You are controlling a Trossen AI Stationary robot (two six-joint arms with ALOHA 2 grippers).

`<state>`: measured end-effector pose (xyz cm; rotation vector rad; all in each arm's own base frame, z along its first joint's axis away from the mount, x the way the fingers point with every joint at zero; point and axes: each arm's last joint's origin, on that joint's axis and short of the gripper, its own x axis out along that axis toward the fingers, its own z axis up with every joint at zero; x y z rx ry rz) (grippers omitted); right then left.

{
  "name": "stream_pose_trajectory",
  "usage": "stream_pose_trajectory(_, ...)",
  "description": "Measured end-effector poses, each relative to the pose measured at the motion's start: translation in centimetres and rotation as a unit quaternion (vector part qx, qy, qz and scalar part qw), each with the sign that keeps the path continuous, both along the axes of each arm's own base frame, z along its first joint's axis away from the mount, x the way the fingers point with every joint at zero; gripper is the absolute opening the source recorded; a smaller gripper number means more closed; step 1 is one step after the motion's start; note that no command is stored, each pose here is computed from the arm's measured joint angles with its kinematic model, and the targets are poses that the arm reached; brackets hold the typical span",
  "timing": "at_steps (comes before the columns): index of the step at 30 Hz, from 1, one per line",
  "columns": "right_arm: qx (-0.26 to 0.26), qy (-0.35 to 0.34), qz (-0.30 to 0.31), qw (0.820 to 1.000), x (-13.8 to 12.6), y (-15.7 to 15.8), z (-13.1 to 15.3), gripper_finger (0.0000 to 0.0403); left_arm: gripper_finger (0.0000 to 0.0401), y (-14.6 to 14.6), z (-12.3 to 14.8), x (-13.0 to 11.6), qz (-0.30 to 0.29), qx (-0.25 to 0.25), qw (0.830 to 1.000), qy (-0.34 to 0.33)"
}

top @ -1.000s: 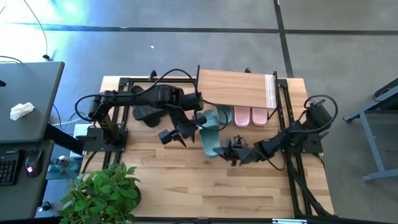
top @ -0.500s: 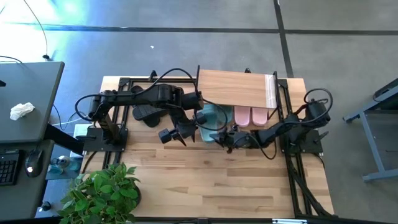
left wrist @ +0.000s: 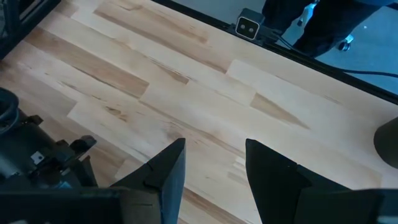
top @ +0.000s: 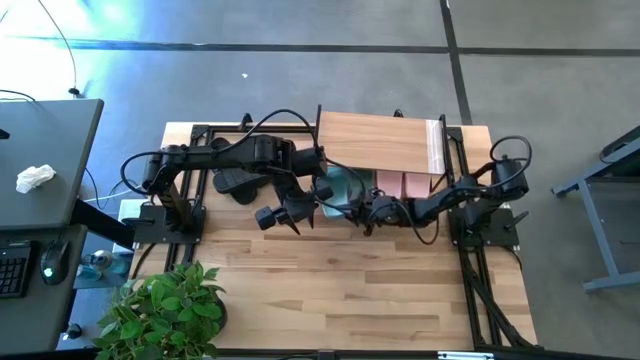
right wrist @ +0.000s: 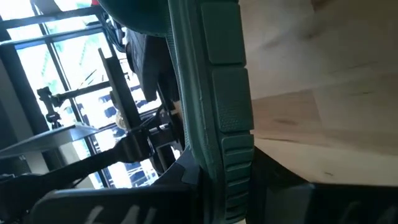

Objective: Pick and place slides into the shelf
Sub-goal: Put the green slide under the shelf

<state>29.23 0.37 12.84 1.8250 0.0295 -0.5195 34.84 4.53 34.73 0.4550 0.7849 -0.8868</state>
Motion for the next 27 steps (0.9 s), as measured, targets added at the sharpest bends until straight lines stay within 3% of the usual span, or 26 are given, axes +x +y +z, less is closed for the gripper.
stream_pose_trajectory(10,-0.006,0.005,-0.035,0.999,-0.10,-0.35,-0.12,0.0036,0.0152,0.01,-0.01,0.05,0.000,0.000,1.000,-0.002)
stream_pose_trajectory(27,0.005,-0.030,-0.037,0.999,0.18,-0.43,0.50,0.0036,0.0152,0.10,0.04,0.27,0.004,0.013,1.000,-0.013)
